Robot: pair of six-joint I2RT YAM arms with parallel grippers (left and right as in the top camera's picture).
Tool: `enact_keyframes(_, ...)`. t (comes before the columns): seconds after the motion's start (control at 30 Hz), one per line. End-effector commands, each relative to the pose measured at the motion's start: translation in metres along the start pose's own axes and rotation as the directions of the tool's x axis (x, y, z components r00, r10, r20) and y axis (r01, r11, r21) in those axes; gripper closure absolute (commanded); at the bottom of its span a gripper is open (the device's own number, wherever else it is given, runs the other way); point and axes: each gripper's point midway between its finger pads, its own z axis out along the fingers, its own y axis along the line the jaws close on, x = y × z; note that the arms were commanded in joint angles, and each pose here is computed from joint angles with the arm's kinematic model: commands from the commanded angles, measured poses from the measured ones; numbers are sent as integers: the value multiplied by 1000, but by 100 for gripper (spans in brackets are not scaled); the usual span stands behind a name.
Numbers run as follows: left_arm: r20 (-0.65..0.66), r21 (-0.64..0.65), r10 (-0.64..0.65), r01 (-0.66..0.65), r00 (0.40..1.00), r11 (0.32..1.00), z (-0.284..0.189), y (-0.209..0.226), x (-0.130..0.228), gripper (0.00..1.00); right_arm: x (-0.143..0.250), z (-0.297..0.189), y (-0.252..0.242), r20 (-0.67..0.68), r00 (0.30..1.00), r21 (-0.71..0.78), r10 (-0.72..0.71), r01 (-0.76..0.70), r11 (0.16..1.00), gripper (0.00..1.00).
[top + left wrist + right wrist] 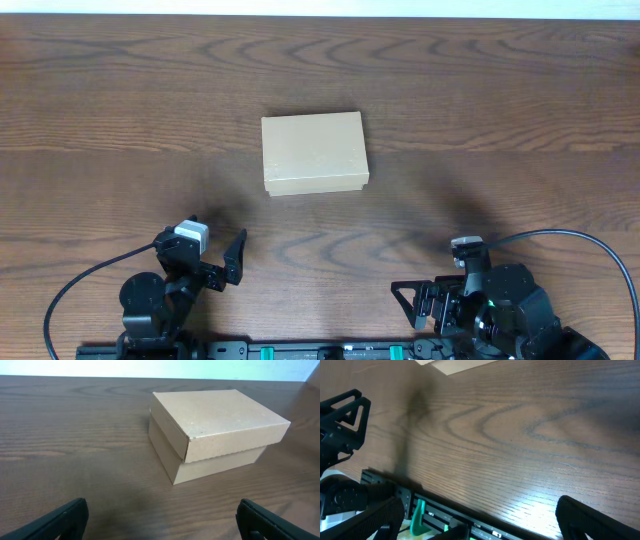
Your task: Pack container
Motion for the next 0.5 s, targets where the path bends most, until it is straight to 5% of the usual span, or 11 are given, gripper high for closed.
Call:
enact_keyframes(0.0, -12, 16, -5, 5, 1000, 1000, 2, -2, 7, 5, -1, -1, 0, 8, 1000, 1, -12, 12, 1000, 1)
enact_keyframes(0.2, -12, 16, -5, 5, 1000, 1000, 2, -2, 7, 5, -36, -6, -29, 195, 974, 189, -111, 73, 979, 1)
enact_keyframes(0.47, -12, 16, -5, 5, 1000, 1000, 2, -2, 8, 5, -56, 7, -34, 331, 827, 267, -454, 380, 886, 1)
